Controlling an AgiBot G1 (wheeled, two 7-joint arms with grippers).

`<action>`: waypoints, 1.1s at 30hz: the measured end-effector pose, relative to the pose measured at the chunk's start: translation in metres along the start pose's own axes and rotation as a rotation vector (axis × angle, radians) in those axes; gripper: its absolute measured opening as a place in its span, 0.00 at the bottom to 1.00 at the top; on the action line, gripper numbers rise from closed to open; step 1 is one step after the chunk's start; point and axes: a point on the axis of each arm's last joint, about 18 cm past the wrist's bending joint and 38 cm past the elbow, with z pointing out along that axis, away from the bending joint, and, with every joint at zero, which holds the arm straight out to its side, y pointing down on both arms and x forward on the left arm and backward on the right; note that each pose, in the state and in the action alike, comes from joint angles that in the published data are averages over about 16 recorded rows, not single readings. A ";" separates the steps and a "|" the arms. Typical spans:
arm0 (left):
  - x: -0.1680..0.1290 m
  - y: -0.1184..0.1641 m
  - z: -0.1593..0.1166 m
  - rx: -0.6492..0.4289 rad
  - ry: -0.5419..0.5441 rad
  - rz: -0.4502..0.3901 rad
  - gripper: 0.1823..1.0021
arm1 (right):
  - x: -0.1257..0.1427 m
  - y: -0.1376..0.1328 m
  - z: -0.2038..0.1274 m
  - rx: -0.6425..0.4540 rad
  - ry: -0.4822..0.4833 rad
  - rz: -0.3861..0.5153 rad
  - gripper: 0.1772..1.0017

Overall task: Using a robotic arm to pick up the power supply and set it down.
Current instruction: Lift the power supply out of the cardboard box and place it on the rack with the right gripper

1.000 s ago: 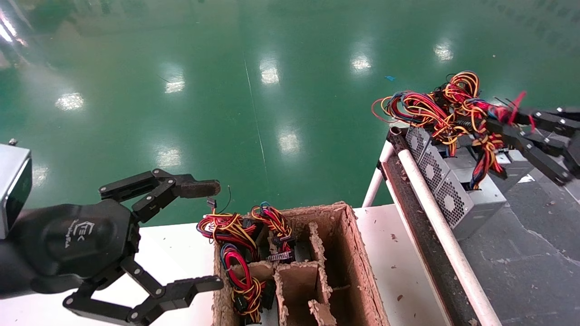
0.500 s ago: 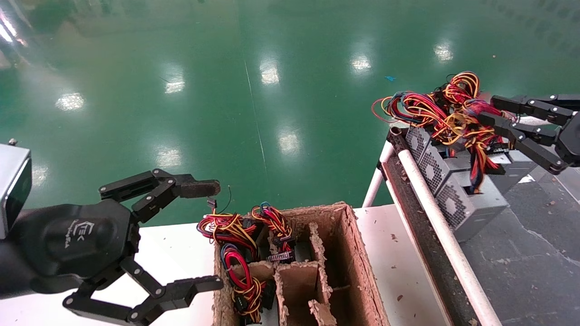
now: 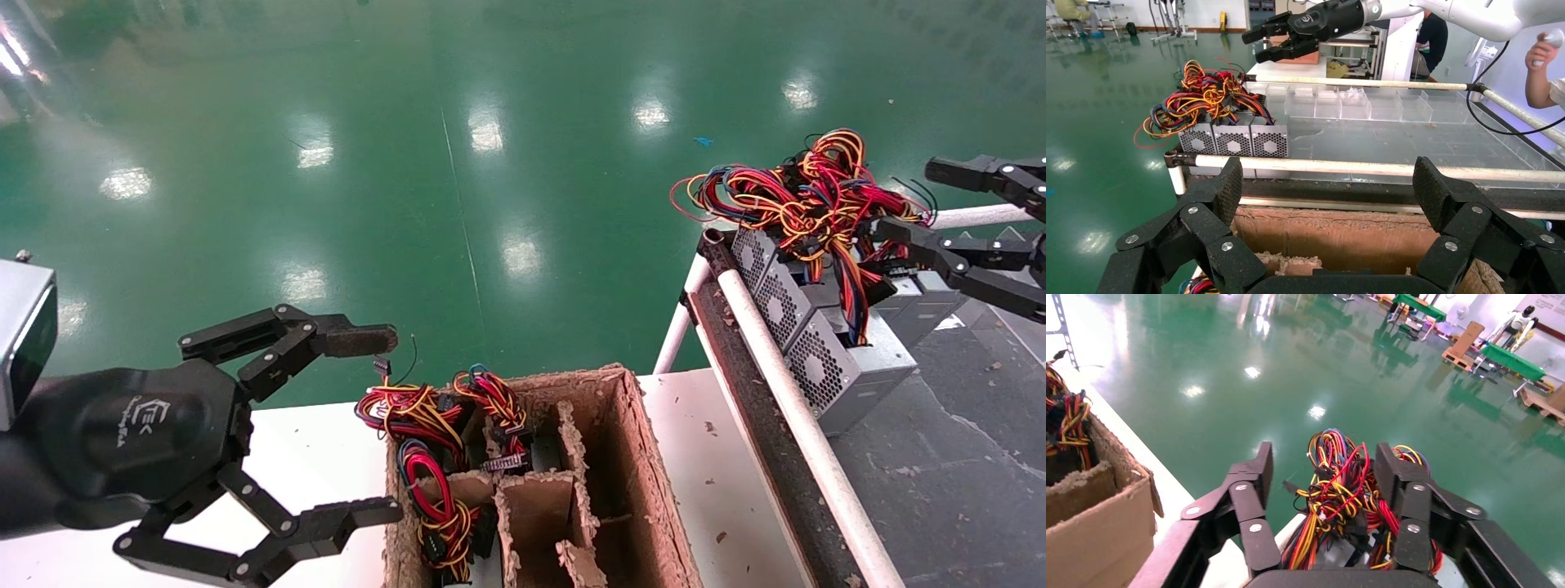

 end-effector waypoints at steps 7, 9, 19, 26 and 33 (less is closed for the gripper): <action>0.000 0.000 0.000 0.000 0.000 0.000 1.00 | -0.014 -0.006 0.009 0.027 -0.059 0.017 0.61; 0.000 0.000 0.000 0.000 0.000 0.000 1.00 | -0.019 -0.008 0.012 0.036 -0.080 0.025 0.66; 0.000 0.000 0.000 0.000 0.000 0.000 1.00 | -0.046 -0.018 0.026 0.078 -0.187 0.063 0.87; 0.000 0.000 0.000 0.000 0.000 0.000 1.00 | -0.065 -0.024 0.034 0.105 -0.263 0.091 0.96; 0.000 0.000 0.000 0.000 0.000 0.000 1.00 | -0.085 -0.031 0.041 0.131 -0.342 0.120 0.99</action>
